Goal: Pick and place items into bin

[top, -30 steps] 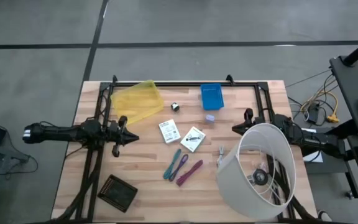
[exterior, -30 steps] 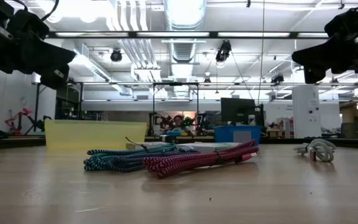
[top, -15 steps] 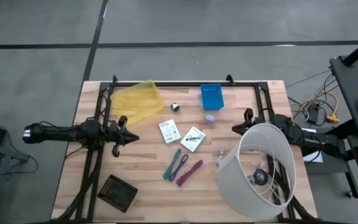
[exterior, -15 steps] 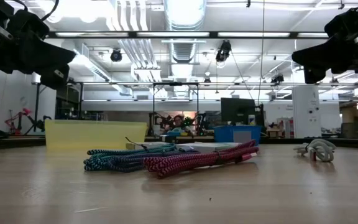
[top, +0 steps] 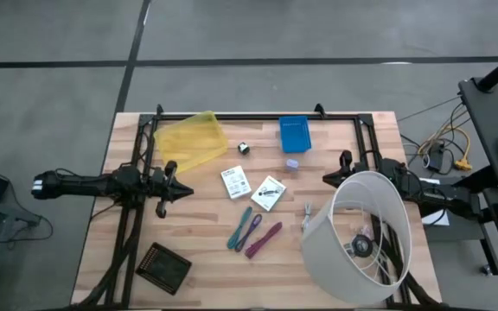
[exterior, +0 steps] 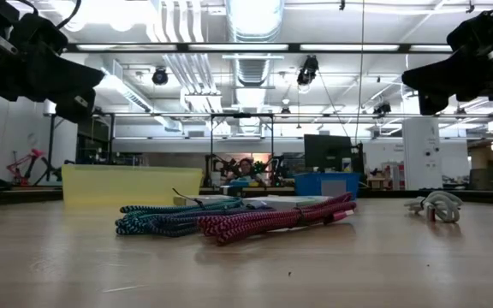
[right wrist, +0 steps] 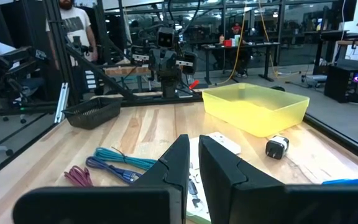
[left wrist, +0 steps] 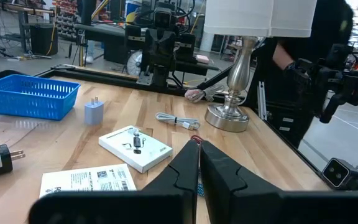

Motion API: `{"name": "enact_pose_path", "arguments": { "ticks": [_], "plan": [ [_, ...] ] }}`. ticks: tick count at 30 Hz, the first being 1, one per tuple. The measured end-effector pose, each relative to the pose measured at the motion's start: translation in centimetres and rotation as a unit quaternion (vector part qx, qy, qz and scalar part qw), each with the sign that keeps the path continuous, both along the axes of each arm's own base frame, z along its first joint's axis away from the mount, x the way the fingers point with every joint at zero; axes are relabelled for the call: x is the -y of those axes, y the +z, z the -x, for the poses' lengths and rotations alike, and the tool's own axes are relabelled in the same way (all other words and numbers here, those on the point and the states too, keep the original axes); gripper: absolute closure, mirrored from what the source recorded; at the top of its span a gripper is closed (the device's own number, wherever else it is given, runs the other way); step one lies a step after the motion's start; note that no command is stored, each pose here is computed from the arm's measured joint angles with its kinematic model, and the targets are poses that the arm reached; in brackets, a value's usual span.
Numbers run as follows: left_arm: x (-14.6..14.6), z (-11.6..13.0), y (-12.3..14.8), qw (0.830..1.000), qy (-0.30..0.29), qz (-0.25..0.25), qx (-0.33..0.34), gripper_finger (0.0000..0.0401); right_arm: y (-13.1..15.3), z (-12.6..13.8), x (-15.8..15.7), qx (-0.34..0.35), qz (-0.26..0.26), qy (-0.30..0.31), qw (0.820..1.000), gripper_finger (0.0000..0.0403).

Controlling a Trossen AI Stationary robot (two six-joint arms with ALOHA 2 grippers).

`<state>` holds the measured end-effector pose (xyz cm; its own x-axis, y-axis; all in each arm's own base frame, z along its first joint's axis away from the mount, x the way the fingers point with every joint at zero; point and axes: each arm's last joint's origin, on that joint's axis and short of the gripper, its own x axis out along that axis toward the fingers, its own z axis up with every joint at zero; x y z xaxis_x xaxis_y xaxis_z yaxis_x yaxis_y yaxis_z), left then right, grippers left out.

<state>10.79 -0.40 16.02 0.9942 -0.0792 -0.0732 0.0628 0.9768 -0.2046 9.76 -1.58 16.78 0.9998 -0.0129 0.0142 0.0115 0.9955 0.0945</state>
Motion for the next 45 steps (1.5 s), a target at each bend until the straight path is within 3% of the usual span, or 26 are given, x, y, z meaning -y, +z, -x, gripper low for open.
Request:
{"name": "enact_pose_path", "arguments": {
  "ticks": [33, 40, 45],
  "plan": [
    [0.0, 0.0, 0.0, 1.0, 0.0, 0.0, 0.0, 0.0401, 0.01, 0.0, 0.0, 0.0, -0.001, 0.0, 1.0, 0.0376],
    [0.0, 0.0, 0.0, 1.0, 0.0, 0.0, 0.0, 0.0401, 0.01, 0.0, 0.0, -0.001, 0.06, -0.001, 0.998, 0.0376],
    [0.0, 0.0, 0.0, 1.0, 0.0, 0.0, 0.0, 0.0401, 0.01, 0.0, 0.0, -0.001, 0.065, -0.001, 0.998, 0.0376]
  ]
}}
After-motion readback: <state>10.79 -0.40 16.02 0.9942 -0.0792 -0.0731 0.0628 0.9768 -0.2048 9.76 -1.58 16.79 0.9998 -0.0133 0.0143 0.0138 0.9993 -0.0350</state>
